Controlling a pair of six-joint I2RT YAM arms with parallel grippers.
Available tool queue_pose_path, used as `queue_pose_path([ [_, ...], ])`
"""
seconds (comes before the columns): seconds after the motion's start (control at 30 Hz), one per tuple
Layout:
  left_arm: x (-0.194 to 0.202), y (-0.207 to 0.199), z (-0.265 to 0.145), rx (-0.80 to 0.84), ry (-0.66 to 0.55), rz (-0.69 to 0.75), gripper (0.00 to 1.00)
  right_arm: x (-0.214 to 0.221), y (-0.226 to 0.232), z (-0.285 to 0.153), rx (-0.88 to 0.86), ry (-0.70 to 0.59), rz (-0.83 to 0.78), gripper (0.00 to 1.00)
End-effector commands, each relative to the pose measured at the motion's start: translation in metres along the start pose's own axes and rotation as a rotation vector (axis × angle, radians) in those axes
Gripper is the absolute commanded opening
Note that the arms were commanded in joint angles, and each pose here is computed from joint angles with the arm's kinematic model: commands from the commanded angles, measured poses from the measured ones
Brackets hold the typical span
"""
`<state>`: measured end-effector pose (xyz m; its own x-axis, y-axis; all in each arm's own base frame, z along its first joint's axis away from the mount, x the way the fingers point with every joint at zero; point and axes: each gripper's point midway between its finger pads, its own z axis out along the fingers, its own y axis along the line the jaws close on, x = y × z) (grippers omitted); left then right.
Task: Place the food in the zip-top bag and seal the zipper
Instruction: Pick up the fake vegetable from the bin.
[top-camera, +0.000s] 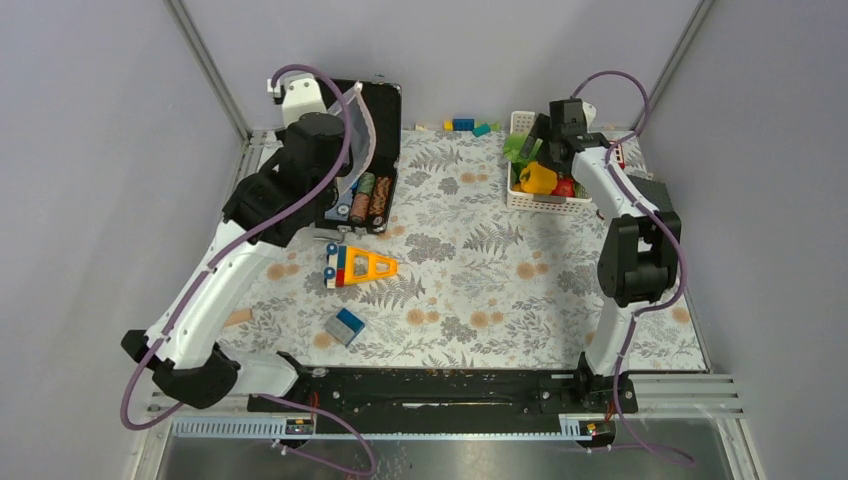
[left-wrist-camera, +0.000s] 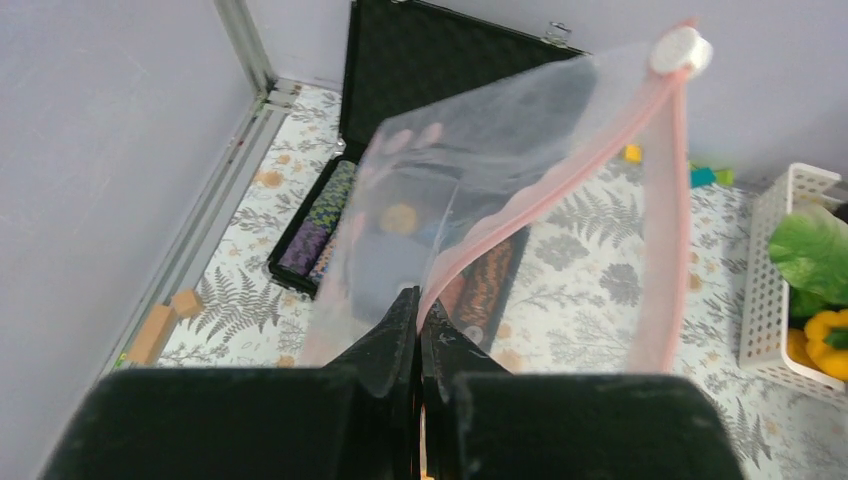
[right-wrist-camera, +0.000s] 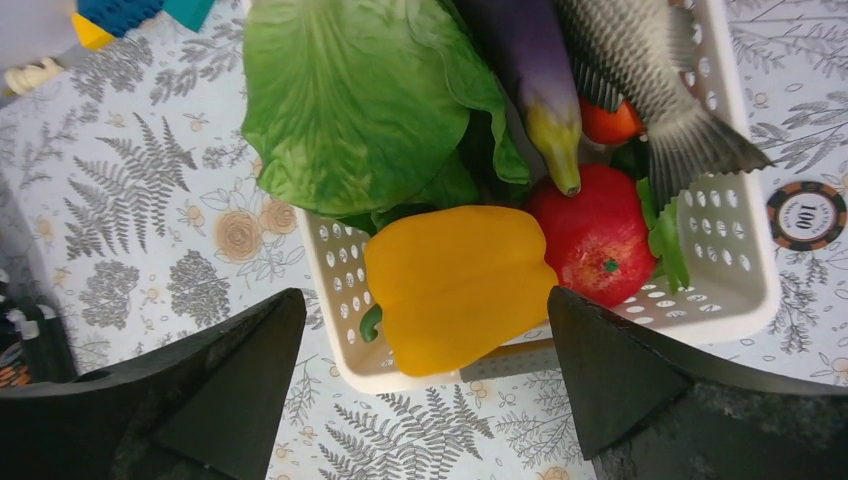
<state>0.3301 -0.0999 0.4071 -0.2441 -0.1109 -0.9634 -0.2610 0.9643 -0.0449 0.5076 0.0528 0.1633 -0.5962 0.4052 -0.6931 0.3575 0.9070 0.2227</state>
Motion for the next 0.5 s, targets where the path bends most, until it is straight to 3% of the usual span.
queue_pose_path([
  [0.0, 0.023, -0.035, 0.012, 0.103, 0.081, 0.065, 0.00, 0.007, 0.004, 0.010, -0.009, 0.045, 0.000, 1.00],
  [0.23, 0.098, -0.128, 0.033, 0.330, 0.305, 0.085, 0.00, 0.039, -0.013, 0.024, 0.032, 0.136, -0.074, 1.00],
  [0.47, 0.130, -0.172, 0.037, 0.380, 0.382, 0.084, 0.00, 0.051, -0.015, 0.039, 0.051, 0.167, -0.062, 1.00],
])
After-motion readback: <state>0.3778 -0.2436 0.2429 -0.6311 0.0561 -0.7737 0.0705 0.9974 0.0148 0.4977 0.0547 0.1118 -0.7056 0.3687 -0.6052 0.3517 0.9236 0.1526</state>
